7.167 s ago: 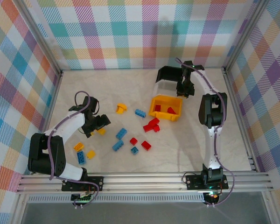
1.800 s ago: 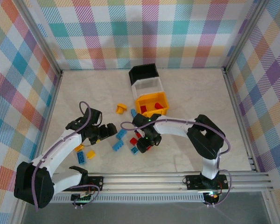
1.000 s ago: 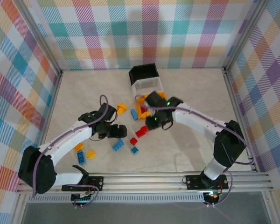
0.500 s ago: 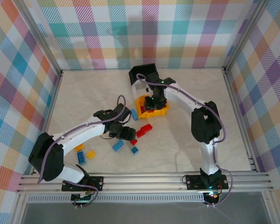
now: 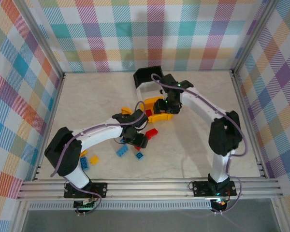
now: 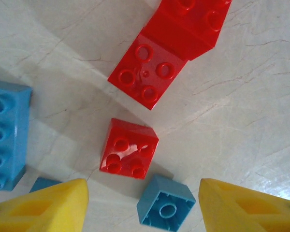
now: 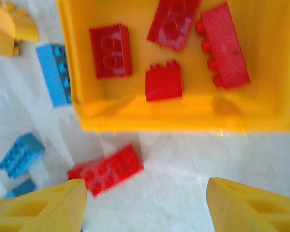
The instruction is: Sort the legos into containers by color
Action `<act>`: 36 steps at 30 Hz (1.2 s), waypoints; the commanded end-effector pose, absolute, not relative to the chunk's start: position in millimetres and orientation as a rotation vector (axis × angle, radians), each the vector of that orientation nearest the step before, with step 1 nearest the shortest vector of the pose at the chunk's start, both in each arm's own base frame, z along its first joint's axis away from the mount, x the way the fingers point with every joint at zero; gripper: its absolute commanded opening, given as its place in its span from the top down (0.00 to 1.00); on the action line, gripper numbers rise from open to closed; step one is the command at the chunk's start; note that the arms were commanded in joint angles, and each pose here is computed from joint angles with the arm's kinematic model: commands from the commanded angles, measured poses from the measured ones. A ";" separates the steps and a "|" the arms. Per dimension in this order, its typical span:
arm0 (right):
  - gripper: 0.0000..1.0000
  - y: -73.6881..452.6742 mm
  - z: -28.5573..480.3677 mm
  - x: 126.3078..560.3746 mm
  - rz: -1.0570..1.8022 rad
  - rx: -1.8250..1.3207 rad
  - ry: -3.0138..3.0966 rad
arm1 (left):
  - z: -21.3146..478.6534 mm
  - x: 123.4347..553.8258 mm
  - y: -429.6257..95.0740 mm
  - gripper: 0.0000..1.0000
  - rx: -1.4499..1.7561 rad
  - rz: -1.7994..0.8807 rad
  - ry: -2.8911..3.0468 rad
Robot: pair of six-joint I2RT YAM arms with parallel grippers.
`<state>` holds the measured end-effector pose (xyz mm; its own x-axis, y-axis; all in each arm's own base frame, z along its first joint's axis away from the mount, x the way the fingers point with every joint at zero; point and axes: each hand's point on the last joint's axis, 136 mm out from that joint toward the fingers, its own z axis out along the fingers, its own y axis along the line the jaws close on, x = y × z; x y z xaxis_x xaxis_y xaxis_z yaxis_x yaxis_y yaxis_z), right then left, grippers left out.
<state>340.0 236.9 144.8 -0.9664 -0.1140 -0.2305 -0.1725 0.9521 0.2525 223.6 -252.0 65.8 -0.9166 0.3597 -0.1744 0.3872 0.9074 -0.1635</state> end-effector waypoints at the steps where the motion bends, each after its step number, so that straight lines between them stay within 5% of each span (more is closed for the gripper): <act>1: 0.33 231.3 156.6 312.9 0.453 -0.170 2.889 | 60.2 227.1 -256.5 0.39 0.622 -0.241 2.930; 19: 0.32 211.8 149.8 274.2 0.484 -0.124 2.884 | 20.5 218.1 -239.6 0.48 0.647 -0.099 3.013; 29: 0.32 216.2 153.1 277.5 0.505 -0.127 2.871 | 13.3 216.8 -234.1 0.72 0.621 -0.066 3.022; 36: 0.31 221.6 152.8 271.4 0.550 -0.150 2.873 | 46.6 229.4 -233.1 0.76 0.598 -0.066 2.963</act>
<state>278.9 216.4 145.5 -0.9734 -0.0577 -0.2218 -0.1279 0.9399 0.3167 222.7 -233.6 21.6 -0.9198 0.3852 -0.0751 0.3884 0.9209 -0.0330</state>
